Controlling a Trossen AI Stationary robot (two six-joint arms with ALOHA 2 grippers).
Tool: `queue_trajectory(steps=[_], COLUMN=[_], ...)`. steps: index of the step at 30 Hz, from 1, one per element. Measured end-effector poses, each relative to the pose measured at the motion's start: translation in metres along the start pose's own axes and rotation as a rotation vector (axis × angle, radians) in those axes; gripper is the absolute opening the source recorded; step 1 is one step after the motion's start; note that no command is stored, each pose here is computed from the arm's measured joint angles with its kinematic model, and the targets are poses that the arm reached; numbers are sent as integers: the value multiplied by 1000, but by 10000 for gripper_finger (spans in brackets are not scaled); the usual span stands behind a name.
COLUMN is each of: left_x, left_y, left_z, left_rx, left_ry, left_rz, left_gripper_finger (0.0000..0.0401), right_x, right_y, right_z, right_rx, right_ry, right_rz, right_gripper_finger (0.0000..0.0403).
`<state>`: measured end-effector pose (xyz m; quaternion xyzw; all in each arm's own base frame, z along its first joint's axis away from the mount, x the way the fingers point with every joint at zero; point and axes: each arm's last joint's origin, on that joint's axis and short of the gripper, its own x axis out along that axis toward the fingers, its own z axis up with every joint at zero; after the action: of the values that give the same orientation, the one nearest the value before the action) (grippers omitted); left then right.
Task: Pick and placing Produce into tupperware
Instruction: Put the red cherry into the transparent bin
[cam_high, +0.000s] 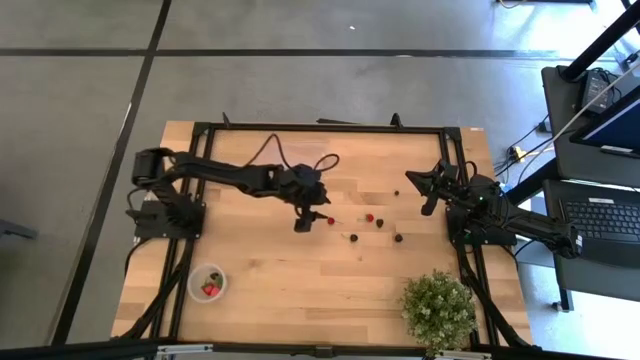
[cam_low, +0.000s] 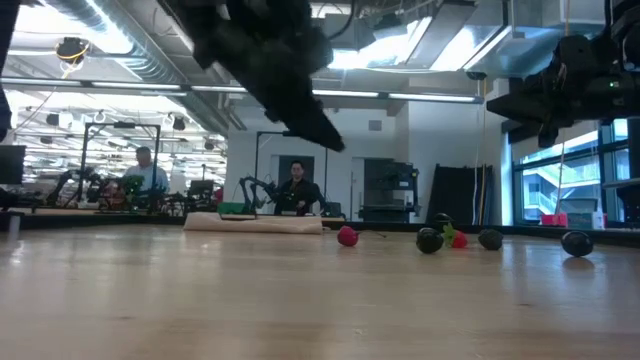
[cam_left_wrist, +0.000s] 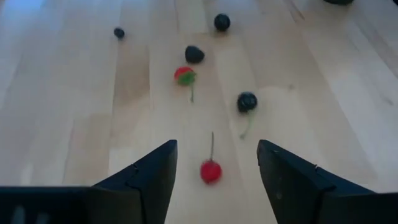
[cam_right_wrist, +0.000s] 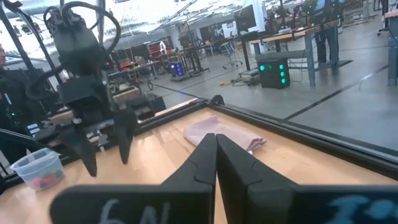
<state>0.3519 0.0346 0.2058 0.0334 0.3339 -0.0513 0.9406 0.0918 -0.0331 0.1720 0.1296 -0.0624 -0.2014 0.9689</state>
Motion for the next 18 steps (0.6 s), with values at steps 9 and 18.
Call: queue_trajectory(steps=[9, 18], left_x=[39, 60], left_y=[5, 5], left_z=[-11, -28], left_rx=[12, 6], left_ry=[-63, 1], left_rz=[11, 0], left_gripper_finger=[215, 217], right_x=[0, 0], right_y=[0, 0], right_z=[-1, -2], right_rx=[-16, -18], right_ry=[6, 18], right_rz=[-2, -5], right_gripper_finger=[13, 13])
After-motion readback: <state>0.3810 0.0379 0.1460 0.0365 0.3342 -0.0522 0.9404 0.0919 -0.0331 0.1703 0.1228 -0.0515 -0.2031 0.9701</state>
